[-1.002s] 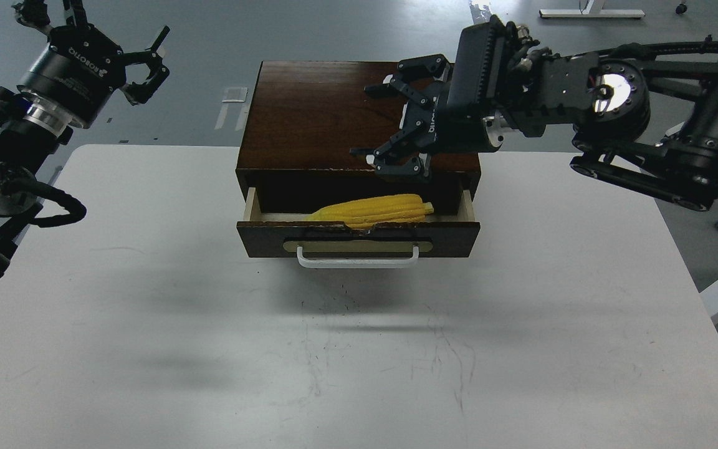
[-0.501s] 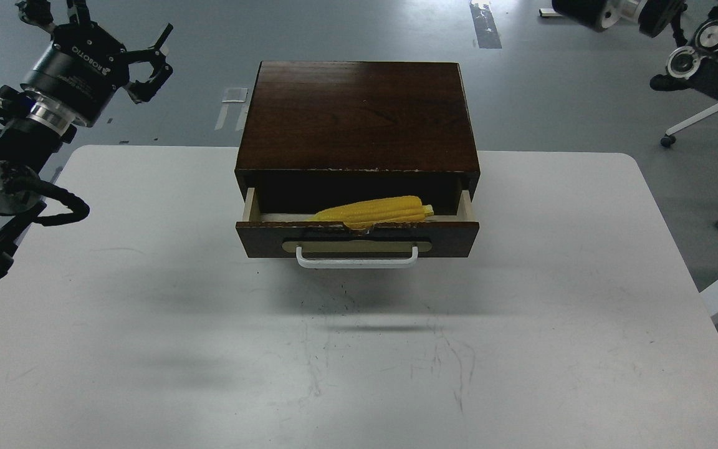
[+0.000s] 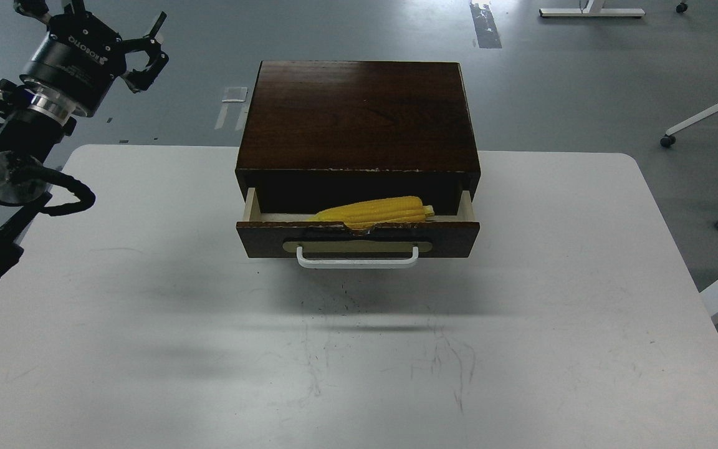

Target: Put corn in drawer with both arms

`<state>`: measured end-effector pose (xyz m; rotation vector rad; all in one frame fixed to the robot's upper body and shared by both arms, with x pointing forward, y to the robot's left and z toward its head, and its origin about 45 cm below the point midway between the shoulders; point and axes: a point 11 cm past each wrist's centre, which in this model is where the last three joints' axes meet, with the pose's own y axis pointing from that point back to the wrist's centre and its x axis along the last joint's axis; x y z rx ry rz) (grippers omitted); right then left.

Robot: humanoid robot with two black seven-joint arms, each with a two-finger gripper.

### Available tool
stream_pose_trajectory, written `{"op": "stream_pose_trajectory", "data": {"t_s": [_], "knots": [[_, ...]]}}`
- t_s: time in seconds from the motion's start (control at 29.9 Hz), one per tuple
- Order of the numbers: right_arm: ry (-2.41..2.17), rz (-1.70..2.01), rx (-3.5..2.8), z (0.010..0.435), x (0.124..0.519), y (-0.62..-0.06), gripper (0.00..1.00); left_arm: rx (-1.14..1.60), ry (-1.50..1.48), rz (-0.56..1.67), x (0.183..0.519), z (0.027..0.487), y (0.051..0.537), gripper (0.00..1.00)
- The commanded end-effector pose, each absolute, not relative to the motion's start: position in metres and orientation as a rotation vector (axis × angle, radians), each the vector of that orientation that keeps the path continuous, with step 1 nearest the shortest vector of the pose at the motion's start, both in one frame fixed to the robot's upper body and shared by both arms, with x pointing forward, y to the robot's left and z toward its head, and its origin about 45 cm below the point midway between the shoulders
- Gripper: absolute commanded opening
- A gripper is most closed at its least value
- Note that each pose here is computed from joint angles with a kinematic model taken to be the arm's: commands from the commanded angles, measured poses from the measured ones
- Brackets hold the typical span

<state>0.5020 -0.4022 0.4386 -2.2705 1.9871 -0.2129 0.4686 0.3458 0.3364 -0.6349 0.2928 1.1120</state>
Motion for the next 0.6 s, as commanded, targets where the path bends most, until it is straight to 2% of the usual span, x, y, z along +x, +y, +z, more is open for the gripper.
{"op": "stream_pose_trajectory", "data": {"t_s": [0.0, 0.07, 0.23, 0.57], "knots": [[1.913, 0.056, -2.137, 0.409, 0.495, -0.418, 1.0, -0.638, 0.3, 1.133, 0.473, 0.332, 0.347, 0.98], [1.876, 0.202, -2.04, 0.389, 0.49, -0.426, 1.0, -0.639, 0.307, 1.154, 0.479, 0.329, 0.348, 0.98], [1.728, 0.361, -1.921, 0.379, 0.483, -0.433, 1.0, -0.617, 0.342, 1.16, 0.49, 0.323, 0.338, 0.98], [1.761, 0.363, -1.8, 0.363, 0.486, -0.455, 1.0, -0.616, 0.367, 1.265, 0.518, 0.316, 0.334, 0.98]]}}
